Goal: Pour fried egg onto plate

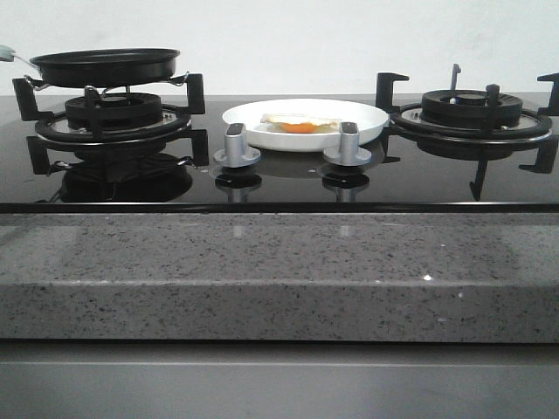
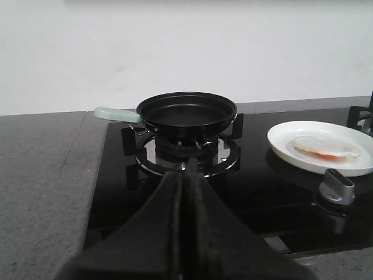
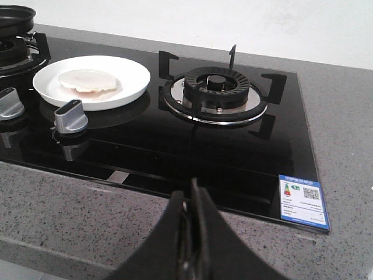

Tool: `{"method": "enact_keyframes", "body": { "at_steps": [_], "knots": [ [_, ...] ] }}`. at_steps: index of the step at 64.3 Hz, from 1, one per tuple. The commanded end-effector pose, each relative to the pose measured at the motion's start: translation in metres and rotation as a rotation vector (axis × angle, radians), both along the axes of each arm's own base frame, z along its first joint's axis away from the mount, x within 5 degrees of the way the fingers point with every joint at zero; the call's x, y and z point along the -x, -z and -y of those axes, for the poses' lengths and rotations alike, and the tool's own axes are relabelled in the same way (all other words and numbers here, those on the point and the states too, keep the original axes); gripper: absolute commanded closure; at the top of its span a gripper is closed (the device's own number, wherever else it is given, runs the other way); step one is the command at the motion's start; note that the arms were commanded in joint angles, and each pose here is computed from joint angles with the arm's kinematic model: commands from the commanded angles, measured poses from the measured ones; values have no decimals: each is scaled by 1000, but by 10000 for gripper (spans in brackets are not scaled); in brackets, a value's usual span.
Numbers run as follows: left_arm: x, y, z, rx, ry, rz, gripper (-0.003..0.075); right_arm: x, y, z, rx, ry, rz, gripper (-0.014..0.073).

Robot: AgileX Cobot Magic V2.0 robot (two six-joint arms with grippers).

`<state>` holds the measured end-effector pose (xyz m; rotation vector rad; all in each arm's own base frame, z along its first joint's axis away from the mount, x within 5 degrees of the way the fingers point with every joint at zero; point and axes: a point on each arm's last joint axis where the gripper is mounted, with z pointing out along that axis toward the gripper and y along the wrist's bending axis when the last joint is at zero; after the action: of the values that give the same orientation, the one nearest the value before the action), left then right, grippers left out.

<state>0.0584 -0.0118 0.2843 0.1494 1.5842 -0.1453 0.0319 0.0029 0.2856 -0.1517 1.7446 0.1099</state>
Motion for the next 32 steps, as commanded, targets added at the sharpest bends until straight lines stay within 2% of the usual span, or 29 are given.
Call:
{"method": "enact_keyframes", "body": {
  "at_steps": [1, 14, 32],
  "knots": [
    [4, -6, -4, 22, -46, 101, 739, 0, -16, 0, -6, 1, 102, 655],
    [10, 37, -10, 21, -171, 84, 739, 0, -16, 0, -6, 1, 102, 655],
    [5, 76, -12, 21, -199, 18, 739, 0, -16, 0, -5, 1, 101, 655]
  ]
}}
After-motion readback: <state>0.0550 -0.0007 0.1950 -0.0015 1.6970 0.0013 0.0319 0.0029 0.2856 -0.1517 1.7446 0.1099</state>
